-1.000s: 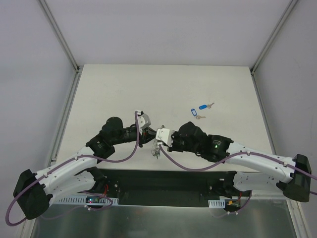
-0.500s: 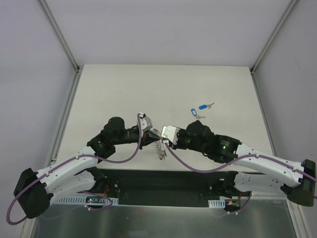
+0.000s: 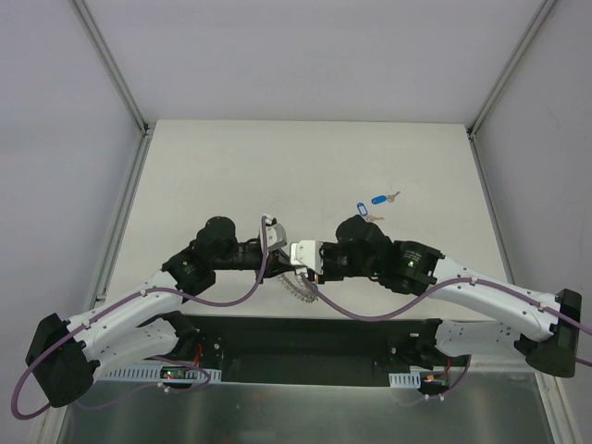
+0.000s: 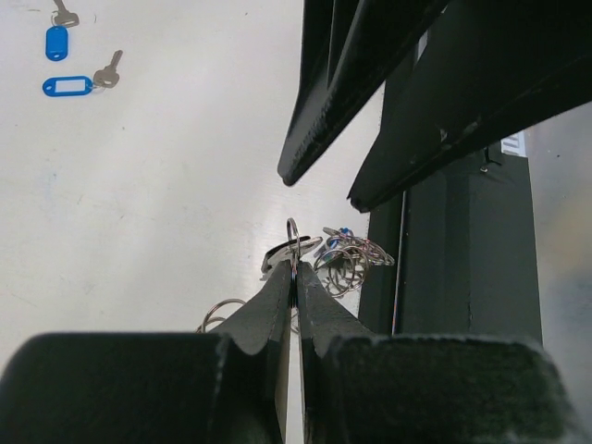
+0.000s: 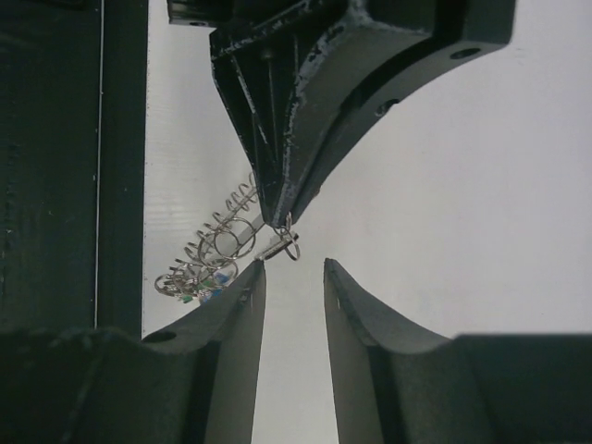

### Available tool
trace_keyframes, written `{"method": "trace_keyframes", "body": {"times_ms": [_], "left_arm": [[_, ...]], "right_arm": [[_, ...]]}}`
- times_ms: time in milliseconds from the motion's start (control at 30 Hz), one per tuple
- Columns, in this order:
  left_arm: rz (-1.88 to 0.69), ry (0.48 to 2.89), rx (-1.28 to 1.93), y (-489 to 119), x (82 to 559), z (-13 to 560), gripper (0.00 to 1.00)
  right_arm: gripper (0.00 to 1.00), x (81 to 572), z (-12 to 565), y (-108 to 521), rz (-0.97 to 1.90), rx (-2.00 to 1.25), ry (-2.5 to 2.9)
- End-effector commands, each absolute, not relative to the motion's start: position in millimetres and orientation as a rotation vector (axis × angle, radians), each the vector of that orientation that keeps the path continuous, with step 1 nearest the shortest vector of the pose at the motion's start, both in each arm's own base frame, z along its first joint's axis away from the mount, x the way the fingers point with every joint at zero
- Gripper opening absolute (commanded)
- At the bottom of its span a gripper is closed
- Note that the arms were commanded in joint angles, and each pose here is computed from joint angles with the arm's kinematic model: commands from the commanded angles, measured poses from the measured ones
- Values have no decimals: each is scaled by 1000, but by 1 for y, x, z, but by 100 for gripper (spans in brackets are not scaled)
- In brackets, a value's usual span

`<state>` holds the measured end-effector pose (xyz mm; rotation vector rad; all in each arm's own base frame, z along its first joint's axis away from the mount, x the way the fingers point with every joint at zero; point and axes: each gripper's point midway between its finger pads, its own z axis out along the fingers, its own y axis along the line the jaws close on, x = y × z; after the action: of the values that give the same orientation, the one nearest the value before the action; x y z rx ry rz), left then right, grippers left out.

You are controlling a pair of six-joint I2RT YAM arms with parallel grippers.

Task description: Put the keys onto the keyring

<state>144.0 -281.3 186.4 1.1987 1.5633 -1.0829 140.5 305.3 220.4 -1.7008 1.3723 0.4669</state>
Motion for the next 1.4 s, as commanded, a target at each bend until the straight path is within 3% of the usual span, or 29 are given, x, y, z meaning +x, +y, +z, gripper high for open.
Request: {"method": "trace_keyframes", "body": {"times_ms": [0,433,733,1367], "left_arm": [[-1106,1419,1224,-290,142,222,0],[-1126,1400,1252,-292,135,225,0],[-1087,1414,1205,-289,142,230,0],[-1015,1363,992,-278,159,255,0]], "right_arm": [[34,131,226,313,525,-1761,1330],[30,143,225,321,505,-1735,1338],[1,137,221,320,536,-1751,1347],[1,135,193,308,521,-1723,1430]]}}
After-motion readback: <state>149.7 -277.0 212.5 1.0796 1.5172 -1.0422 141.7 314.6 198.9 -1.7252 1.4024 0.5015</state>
